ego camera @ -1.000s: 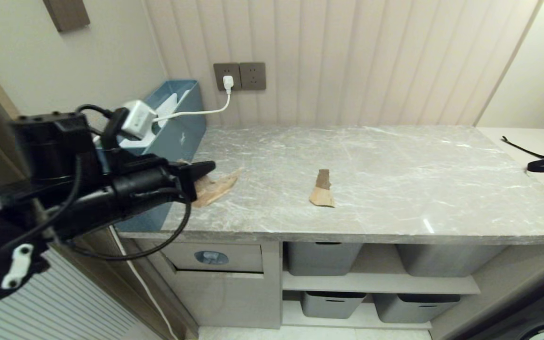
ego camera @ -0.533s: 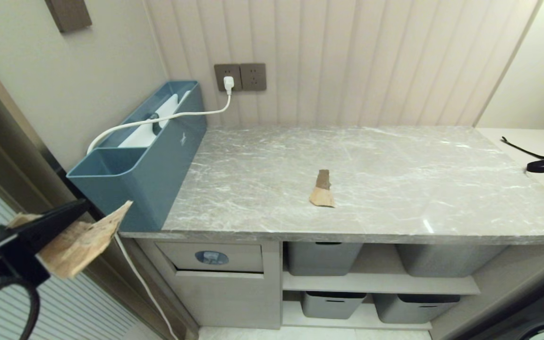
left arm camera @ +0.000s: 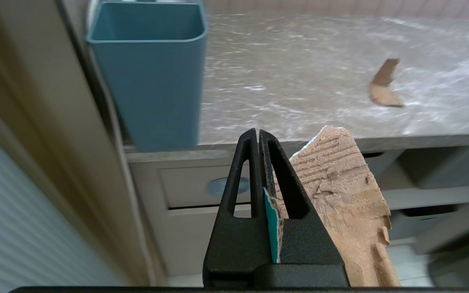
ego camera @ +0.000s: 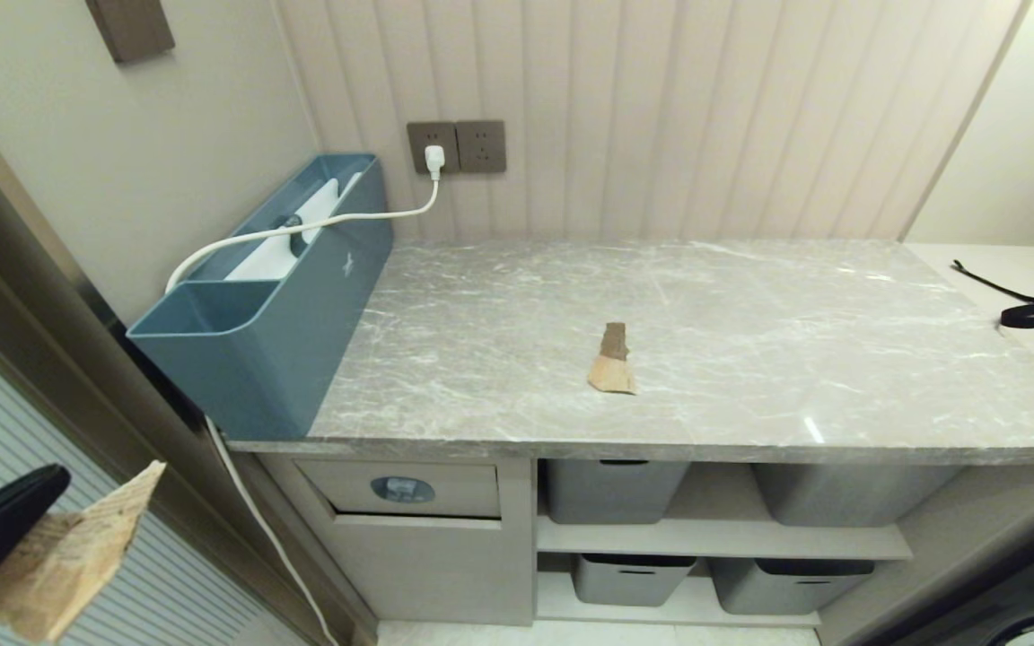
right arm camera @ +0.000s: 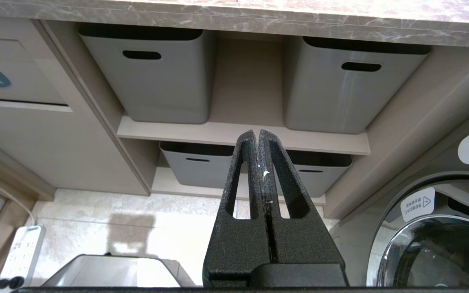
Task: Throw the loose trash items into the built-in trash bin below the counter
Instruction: Put the garbage in the trash can
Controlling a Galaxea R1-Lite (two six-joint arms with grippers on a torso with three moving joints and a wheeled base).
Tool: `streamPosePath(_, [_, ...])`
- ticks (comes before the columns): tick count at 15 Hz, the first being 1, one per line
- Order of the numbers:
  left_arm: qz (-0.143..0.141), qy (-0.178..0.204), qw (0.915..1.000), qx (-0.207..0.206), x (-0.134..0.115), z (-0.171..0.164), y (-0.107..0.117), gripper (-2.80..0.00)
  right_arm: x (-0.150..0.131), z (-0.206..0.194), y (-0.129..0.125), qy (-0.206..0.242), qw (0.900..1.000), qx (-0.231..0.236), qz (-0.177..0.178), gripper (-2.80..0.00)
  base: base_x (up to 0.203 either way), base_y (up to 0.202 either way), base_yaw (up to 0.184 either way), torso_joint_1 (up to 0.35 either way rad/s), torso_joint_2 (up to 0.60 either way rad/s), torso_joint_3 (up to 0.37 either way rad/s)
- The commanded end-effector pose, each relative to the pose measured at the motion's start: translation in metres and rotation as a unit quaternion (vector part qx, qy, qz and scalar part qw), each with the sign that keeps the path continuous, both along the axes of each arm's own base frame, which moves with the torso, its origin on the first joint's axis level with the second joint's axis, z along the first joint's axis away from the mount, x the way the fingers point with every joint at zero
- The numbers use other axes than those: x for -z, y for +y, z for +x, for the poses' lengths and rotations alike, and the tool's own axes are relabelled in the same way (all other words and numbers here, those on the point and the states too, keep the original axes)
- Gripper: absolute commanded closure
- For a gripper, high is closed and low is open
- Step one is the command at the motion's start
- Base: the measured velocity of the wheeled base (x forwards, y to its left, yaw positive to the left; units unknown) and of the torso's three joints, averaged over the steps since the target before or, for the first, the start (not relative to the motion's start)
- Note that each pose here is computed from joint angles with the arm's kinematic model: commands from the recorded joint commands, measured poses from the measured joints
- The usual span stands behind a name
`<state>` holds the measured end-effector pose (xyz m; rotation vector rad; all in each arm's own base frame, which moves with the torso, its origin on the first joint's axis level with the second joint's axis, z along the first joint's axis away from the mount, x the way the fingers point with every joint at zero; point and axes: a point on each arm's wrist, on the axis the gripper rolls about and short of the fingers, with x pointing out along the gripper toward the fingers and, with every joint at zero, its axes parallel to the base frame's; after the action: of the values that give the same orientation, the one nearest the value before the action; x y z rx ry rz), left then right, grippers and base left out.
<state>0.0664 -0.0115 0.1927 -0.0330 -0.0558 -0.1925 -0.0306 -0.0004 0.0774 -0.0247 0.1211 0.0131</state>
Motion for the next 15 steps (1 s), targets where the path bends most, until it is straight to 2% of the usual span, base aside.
streamPosePath(1, [0.027,0.008,0.9996,-0.009,0.018,-0.008,0.002,0.0,0.0,0.0,0.0,0.001,1.0,0.0,0.0,0.0,0.0,0.0,0.0,0.0,0.0,0.0])
streamPosePath(3, [0.046,0.037,0.9982,-0.009,0.039,-0.012,0.002,0.0,0.0,0.0,0.0,0.001,1.0,0.0,0.0,0.0,0.0,0.0,0.0,0.0,0.0,0.0])
streamPosePath(6, [0.058,0.094,0.9939,-0.007,0.071,-0.018,0.003,0.0,0.0,0.0,0.0,0.001,1.0,0.0,0.0,0.0,0.0,0.0,0.0,0.0,0.0,0.0])
streamPosePath(10, [0.064,0.131,0.9892,-0.013,0.086,-0.036,0.007,0.0,0.0,0.0,0.0,0.001,1.0,0.0,0.0,0.0,0.0,0.0,0.0,0.0,0.0,0.0])
streamPosePath(13, [0.055,0.147,0.9873,-0.024,0.103,-0.064,0.011,0.0,0.0,0.0,0.0,0.001,1.0,-0.001,-0.001,0.0,0.0,0.0,0.0,0.0,0.0,0.0])
streamPosePath(15, [0.045,0.186,0.9809,-0.036,0.109,-0.07,0.012,0.0,0.0,0.0,0.0,0.001,1.0,-0.002,0.0,0.0,0.0,0.0,0.0,0.0,0.0,0.0])
